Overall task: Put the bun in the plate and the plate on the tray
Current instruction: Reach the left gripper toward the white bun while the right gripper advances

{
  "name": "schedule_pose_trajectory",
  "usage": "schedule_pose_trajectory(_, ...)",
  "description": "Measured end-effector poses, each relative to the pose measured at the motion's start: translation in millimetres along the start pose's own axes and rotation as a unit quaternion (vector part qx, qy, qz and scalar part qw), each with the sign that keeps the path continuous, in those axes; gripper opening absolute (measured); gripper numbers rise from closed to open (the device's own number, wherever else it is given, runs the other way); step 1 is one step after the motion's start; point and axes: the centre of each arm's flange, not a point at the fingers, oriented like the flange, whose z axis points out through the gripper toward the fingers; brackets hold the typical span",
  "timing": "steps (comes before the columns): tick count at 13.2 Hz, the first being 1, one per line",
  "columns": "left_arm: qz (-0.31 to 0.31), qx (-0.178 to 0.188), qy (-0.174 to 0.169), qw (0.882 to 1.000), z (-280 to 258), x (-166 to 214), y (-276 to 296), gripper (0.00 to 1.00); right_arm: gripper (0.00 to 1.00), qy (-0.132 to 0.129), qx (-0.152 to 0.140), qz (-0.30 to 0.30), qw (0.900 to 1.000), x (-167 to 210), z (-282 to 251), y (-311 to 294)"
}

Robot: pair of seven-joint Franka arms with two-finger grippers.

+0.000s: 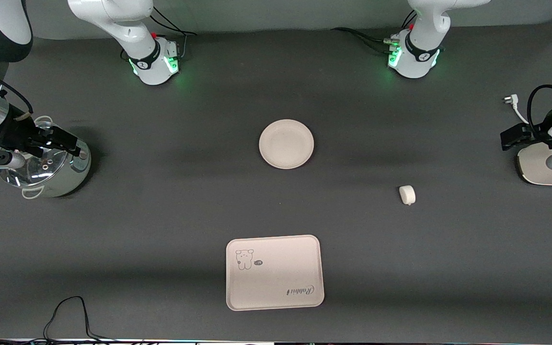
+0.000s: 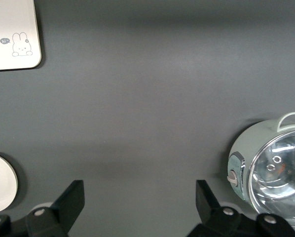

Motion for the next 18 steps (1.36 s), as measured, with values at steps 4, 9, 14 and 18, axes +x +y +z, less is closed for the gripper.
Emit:
schedule_pose_trajectory(4, 0.001, 0.0, -0.009, 1.0, 1, -2, -1, 1.0, 1.0, -0.003, 0.003, 0.001, 1.0, 2, 3, 0)
schedule_pose_trajectory(9, 0.034, -0.002, -0.007, 0.999, -2, -2, 48, 1.0, 1.0, -0.005, 0.004, -0.003, 1.0, 2, 6, -7)
schedule_pose_trajectory(14, 0.001, -0.021, -0.024, 0.999, 10, -4, 130, 1.0, 1.0, -0.021, 0.004, -0.02, 1.0, 12, 32, -33)
schedule_pose_trajectory(18, -0.012, -0.032, -0.041, 0.999, 28, 1, 123, 1.0, 1.0, -0.019, 0.006, -0.031, 0.999, 25, 53, -47)
